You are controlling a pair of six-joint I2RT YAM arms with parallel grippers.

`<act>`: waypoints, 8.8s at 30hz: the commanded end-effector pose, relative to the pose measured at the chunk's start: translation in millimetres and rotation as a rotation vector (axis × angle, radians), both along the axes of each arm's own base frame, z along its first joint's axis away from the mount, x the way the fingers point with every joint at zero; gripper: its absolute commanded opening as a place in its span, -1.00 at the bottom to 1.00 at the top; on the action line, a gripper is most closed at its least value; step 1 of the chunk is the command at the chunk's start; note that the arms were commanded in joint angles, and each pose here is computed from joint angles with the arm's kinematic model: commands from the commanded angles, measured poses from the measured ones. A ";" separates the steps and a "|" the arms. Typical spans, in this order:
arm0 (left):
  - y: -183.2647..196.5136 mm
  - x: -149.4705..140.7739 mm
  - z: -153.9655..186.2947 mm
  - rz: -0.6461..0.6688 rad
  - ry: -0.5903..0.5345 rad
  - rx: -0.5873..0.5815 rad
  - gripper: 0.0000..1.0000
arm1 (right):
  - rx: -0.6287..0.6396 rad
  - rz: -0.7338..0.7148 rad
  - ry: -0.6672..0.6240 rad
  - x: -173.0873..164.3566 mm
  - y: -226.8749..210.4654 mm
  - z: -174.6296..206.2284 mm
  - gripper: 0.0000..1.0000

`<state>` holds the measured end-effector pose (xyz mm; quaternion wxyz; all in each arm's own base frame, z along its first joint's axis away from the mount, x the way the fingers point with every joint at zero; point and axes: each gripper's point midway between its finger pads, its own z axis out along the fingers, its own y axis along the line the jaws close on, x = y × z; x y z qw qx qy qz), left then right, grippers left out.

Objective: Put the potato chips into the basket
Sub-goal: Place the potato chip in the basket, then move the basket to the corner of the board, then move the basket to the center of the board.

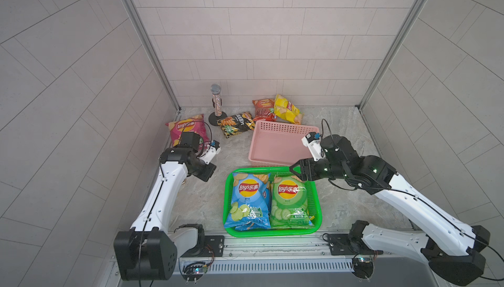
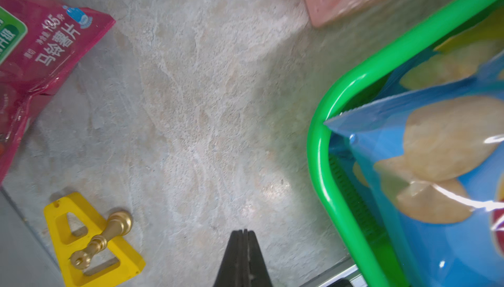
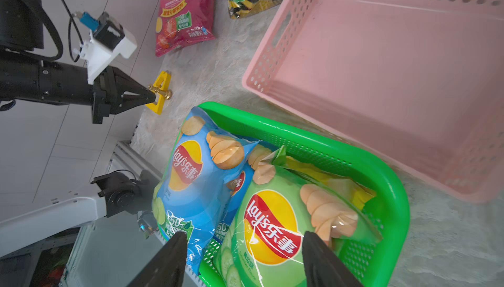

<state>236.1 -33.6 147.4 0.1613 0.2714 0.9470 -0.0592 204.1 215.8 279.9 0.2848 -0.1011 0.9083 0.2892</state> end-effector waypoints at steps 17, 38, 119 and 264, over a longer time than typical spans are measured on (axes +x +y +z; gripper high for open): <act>-38.0 -55.0 -44.5 -0.383 0.111 -0.043 -1.00 | -0.058 -0.082 -0.115 -0.9 -34.5 11.8 0.42; -99.9 -49.8 -46.5 -0.579 0.133 -0.043 -1.00 | -0.082 -0.156 -0.056 -4.9 -47.5 -5.2 0.42; -64.8 41.3 -10.6 -0.035 -0.006 -0.083 -0.12 | -0.121 -0.594 0.280 -5.1 -152.1 -178.8 -0.87; 6.0 115.7 -91.0 0.261 0.115 0.134 -0.92 | -0.018 -1.436 0.117 -11.2 -329.3 -145.0 -1.00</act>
